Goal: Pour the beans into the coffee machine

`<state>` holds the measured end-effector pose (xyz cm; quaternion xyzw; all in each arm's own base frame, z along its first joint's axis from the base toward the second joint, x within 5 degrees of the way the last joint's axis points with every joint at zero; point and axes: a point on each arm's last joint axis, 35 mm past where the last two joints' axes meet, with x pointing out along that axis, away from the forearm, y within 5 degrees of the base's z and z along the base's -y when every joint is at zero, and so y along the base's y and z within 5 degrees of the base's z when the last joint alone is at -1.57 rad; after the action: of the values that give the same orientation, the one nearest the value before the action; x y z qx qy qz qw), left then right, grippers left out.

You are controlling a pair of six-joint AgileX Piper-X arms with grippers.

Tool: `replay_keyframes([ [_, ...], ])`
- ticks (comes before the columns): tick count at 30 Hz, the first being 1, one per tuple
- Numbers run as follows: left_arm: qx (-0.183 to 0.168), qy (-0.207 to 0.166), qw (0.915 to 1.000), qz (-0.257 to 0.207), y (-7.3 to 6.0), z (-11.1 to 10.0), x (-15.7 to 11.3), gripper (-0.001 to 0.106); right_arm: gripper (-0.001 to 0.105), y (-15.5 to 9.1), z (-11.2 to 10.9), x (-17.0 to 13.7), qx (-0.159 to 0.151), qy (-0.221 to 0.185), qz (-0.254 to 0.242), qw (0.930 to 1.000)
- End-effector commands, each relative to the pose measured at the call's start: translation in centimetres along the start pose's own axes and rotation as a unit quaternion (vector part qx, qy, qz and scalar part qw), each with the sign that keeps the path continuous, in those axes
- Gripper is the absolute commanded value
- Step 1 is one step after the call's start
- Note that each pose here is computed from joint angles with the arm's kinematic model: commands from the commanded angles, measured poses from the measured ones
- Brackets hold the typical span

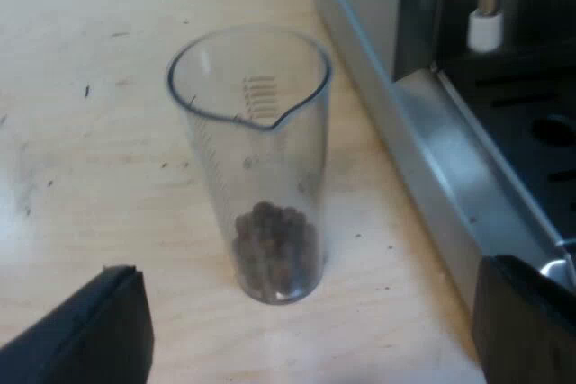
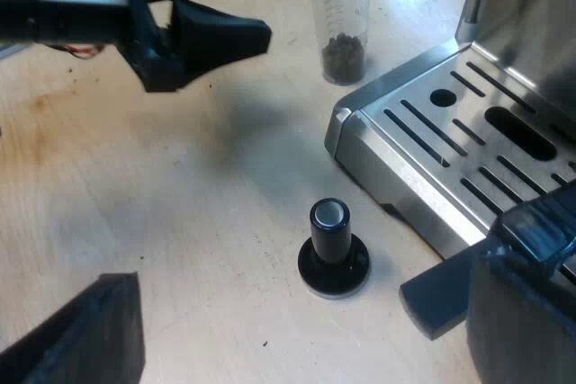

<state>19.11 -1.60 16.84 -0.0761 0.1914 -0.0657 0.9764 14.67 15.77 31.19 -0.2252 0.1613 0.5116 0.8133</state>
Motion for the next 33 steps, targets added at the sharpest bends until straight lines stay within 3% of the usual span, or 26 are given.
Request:
replay_keyframes([
  [1, -0.005, -0.024, 0.9995, 0.022, 0.3, 0.1, 0.9, 0.085, 0.078, -0.1, 0.6, -0.3, -0.006, -0.017, -0.005, 0.9998],
  [8, -0.005, -0.029, 0.9992, 0.025, 0.6, -0.8, 2.5, 0.085, 0.078, -0.1, 0.6, -0.3, -0.006, -0.017, -0.005, 0.9998],
  [17, -0.006, -0.005, 0.9995, 0.029, 1.2, -2.3, 5.7, 0.085, 0.078, -0.1, 0.6, -0.3, -0.006, -0.017, -0.005, 0.9998],
  [33, -0.005, -0.025, 0.9993, 0.027, 1.4, -0.4, 10.4, 0.085, 0.078, -0.2, 0.6, -0.3, -0.006, -0.016, -0.008, 0.9998],
])
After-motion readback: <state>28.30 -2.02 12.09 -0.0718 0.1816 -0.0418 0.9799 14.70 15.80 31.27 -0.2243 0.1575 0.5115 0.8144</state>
